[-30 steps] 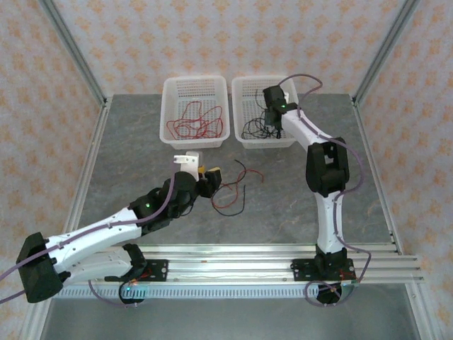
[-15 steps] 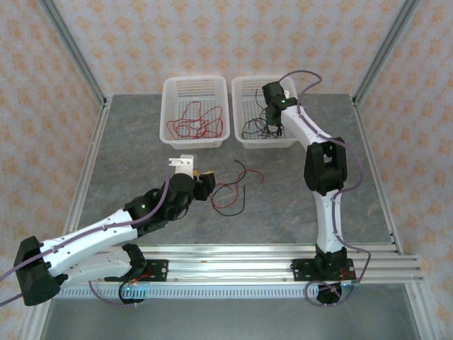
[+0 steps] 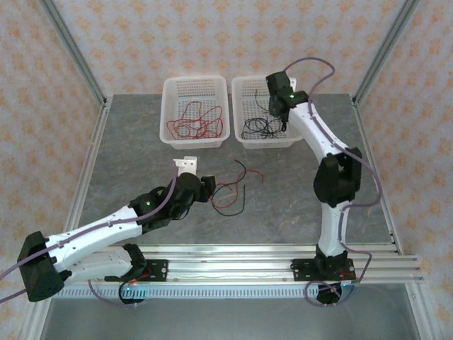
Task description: Untangle the cables
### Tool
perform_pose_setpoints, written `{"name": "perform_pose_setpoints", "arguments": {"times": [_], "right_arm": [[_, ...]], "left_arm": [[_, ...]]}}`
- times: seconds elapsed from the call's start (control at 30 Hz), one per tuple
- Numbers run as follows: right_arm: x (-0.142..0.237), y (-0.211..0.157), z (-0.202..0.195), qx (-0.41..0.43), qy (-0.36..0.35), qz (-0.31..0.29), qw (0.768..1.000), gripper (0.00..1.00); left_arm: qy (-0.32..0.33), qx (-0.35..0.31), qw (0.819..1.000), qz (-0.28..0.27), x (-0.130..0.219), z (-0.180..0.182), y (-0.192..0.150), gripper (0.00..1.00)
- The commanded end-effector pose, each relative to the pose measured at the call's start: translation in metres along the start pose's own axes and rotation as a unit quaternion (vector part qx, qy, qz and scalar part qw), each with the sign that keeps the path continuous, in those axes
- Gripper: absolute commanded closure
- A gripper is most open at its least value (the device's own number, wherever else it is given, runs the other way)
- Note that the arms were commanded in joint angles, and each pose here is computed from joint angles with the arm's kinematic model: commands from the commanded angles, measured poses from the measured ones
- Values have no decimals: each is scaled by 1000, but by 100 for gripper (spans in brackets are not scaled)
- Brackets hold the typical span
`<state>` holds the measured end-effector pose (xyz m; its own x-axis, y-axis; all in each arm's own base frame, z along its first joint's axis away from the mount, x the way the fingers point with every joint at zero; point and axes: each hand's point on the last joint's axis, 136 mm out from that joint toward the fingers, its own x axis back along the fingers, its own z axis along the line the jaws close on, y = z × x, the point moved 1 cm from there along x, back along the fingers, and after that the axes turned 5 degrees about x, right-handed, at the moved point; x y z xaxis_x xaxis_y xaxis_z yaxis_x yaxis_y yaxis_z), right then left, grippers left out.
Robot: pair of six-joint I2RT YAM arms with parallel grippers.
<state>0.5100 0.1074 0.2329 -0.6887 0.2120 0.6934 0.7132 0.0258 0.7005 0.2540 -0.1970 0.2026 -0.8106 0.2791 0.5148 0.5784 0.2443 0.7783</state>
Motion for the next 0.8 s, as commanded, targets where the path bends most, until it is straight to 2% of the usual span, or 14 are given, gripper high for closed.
{"name": "perform_pose_setpoints", "arguments": {"times": [0.0,0.13,0.4,0.57,0.77], "right_arm": [[49,10,-7,-14,9,-32,999,60],[89,7,-11,-24,35,-55,998,59],[145,-46,-16,-58,116,-71,989,56],[154,-79,-22,-65,135,-59,987,56],[145,-118,-19,-63,155,-28,986,57]], "left_arm": [[16,11,1000,4,1,0,3,44],[37,13,999,26,-5,7,-10,47],[88,31,989,117,-18,30,-52,58],[115,30,977,180,-35,39,-83,63],[129,20,971,199,-68,40,-91,67]]}}
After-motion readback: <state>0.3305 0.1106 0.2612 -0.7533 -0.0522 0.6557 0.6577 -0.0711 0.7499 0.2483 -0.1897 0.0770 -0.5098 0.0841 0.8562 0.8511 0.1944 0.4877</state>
